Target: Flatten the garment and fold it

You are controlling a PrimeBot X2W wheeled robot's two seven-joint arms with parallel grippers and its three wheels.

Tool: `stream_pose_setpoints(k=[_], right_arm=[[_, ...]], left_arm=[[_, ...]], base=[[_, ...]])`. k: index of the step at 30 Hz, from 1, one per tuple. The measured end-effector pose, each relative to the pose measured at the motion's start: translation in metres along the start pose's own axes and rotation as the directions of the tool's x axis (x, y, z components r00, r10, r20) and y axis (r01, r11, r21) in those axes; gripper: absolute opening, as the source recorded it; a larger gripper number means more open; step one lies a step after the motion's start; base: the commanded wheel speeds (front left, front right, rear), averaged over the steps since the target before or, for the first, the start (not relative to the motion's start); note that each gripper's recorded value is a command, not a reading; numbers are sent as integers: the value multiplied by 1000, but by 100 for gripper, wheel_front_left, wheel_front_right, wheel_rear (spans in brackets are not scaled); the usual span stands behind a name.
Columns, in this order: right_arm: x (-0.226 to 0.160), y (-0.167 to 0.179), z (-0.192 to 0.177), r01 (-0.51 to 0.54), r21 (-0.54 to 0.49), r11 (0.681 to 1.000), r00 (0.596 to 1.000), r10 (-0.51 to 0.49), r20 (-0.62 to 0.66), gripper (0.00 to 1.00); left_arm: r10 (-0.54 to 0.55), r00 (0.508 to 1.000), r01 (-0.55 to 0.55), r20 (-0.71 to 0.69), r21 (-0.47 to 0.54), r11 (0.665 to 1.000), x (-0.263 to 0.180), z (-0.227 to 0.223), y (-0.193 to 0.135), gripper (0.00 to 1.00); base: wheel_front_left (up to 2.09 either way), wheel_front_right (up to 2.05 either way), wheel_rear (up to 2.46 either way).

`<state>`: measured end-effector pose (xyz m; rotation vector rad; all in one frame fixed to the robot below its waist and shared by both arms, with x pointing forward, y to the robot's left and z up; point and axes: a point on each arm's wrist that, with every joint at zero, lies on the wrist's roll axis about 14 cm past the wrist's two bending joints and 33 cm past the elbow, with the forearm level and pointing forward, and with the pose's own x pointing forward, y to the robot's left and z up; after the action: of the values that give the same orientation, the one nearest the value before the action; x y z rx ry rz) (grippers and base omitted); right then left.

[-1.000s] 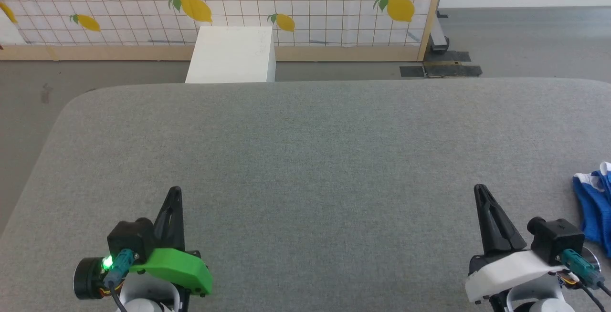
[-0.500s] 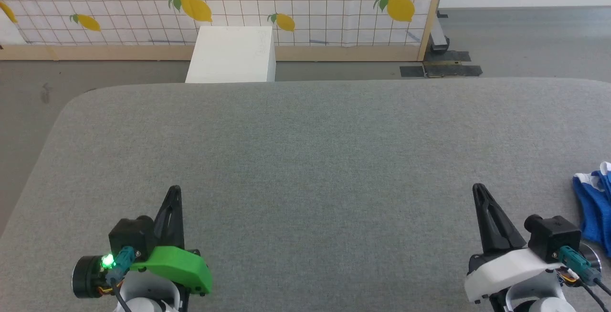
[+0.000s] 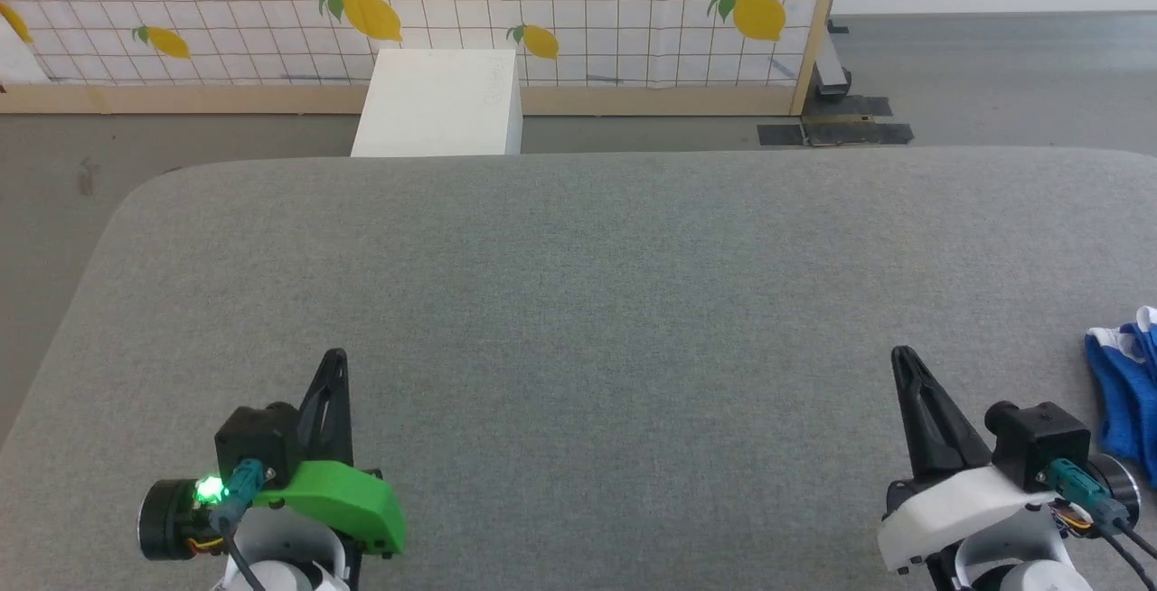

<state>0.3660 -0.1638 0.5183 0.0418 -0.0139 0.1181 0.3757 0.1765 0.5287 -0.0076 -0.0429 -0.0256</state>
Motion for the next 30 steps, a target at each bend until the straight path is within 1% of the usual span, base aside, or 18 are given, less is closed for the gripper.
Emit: stream_pose_setpoints(k=[30], right_arm=[[2,2,2,-10,-64,998,999,8,-33,0]], left_arm=[[10,999,-8,-33,45,999,-1,0,0,0]], base=[[0,0,0]])
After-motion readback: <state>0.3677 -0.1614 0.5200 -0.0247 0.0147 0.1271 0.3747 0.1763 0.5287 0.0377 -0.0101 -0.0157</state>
